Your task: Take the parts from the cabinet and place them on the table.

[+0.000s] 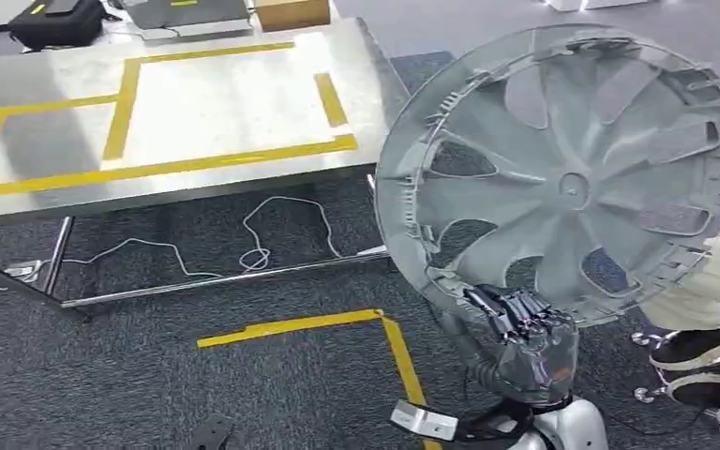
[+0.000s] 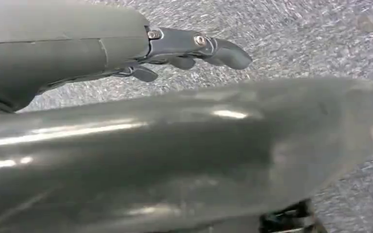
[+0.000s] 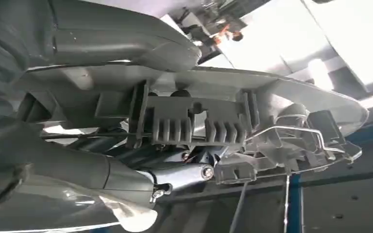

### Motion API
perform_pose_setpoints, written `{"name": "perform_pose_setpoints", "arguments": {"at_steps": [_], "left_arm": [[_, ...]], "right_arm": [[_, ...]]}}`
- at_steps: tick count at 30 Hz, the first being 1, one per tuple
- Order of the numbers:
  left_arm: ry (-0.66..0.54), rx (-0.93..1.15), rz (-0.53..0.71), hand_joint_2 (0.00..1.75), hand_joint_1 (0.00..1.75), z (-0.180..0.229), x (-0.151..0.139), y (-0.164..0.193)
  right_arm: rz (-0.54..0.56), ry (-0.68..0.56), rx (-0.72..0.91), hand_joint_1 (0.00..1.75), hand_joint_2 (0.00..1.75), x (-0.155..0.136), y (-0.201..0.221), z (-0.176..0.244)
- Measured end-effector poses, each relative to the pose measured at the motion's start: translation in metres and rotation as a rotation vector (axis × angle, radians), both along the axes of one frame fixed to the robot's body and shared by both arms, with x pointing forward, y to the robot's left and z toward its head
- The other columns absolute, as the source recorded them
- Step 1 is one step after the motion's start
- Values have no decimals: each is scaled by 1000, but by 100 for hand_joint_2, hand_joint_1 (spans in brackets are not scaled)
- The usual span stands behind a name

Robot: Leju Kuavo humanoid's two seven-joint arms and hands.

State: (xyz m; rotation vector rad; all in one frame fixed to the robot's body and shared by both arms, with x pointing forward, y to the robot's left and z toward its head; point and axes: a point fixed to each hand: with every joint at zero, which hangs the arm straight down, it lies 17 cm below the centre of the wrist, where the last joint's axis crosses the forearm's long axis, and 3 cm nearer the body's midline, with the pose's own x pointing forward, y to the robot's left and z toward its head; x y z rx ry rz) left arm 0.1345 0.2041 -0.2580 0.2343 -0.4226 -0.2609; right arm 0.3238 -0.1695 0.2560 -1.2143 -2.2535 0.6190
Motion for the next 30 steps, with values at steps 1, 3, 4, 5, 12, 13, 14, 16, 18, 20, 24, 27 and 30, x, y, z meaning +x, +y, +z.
{"name": "perform_pose_setpoints", "arguments": {"at_steps": [1, 3, 4, 5, 12, 13, 14, 16, 18, 20, 24, 27, 30], "left_arm": [[0, 0, 0, 0, 0, 0, 0, 0], [2, 0, 1, 0, 0, 0, -2, 0], [3, 1, 1, 0, 0, 0, -2, 1], [3, 1, 1, 0, 0, -1, -2, 1], [5, 2, 2, 0, 0, -1, -4, 2], [4, 2, 2, 0, 0, -1, -3, 1], [2, 1, 2, 0, 0, 0, -1, 1], [2, -1, 1, 0, 0, 0, -1, 0], [4, 0, 2, 0, 0, 0, -2, 0], [4, -2, 2, 0, 0, 0, -2, -1], [2, -2, 2, 0, 0, 0, -1, -1], [3, -1, 2, 0, 0, 0, -2, 0], [2, -3, 0, 0, 0, 0, -1, -1]], "right_arm": [[1, 2, -1, 175, 175, 0, 0, -1], [2, 6, -2, 175, 175, 1, 1, -2], [2, 8, -2, 175, 175, 1, 1, -3], [3, 8, -3, 175, 175, 1, 1, -3], [4, 11, -2, 175, 175, 1, 2, -4], [4, 12, -2, 175, 175, 1, 2, -4], [4, 11, -3, 175, 175, 1, 2, -4], [4, 13, -3, 175, 175, 1, 2, -5], [4, 18, 1, 175, 175, 2, 1, -7], [4, 19, 4, 175, 175, 2, 1, -7], [8, 21, 9, 175, 175, 2, 1, -8], [8, 23, 17, 175, 175, 2, 0, -8], [10, 22, 14, 175, 175, 2, 2, -8]]}}
